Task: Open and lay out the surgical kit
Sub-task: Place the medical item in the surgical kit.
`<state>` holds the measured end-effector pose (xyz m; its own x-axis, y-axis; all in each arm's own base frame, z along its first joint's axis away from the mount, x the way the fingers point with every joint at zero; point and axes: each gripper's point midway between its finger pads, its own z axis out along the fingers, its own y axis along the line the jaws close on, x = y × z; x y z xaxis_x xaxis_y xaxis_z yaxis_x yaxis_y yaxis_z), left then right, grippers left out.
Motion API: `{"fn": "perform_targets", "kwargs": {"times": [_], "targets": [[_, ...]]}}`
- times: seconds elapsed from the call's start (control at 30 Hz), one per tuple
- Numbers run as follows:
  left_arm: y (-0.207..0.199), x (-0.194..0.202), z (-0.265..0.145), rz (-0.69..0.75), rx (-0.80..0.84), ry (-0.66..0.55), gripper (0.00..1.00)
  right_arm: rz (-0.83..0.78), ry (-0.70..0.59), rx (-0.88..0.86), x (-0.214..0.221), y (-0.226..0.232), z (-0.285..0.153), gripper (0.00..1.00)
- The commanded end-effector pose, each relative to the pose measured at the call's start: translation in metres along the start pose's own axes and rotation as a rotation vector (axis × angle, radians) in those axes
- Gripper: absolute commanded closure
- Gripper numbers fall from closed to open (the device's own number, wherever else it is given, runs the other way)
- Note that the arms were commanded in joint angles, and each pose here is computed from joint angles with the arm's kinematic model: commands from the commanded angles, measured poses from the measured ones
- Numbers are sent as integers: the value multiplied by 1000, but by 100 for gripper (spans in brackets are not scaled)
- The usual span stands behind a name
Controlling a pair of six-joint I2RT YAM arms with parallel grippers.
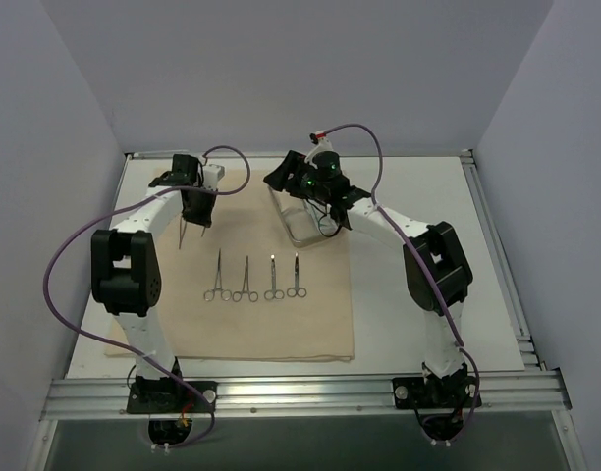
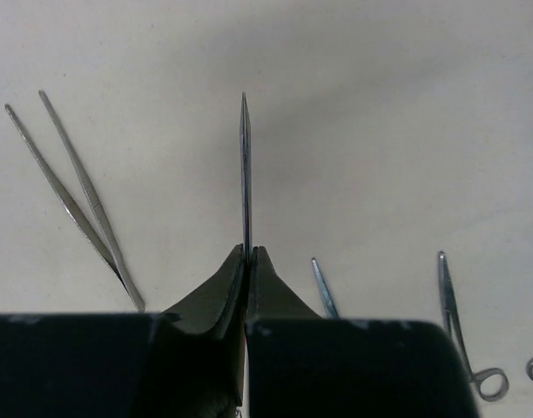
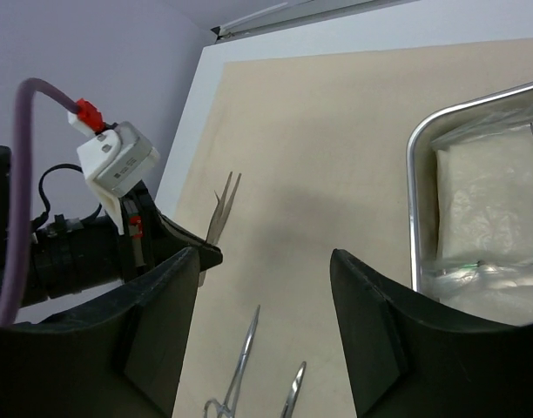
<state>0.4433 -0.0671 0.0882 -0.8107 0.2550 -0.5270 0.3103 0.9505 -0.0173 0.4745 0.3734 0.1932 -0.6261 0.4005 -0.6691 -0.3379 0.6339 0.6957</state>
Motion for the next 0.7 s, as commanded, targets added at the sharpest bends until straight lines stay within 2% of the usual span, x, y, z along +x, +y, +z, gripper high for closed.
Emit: {"fn": "perform_targets", "kwargs": {"times": [0.0, 0.13, 0.23, 0.5, 0.67], "targets": [[15, 16, 11, -43, -42, 66, 97, -30, -48, -9, -20, 9, -3, 43], [37, 35, 32, -101, -82, 152, 96, -33, -41, -11, -19, 9, -3, 43], [47, 40, 38, -131, -91, 170, 93, -38, -41, -1, -18, 7, -5, 43], [56, 41, 44, -148, -125, 173, 89, -39, -41, -1, -18, 5, -6, 44], [61, 43, 40, -151, -131, 174, 81, -36, -42, 2, -18, 3, -7, 44]]}}
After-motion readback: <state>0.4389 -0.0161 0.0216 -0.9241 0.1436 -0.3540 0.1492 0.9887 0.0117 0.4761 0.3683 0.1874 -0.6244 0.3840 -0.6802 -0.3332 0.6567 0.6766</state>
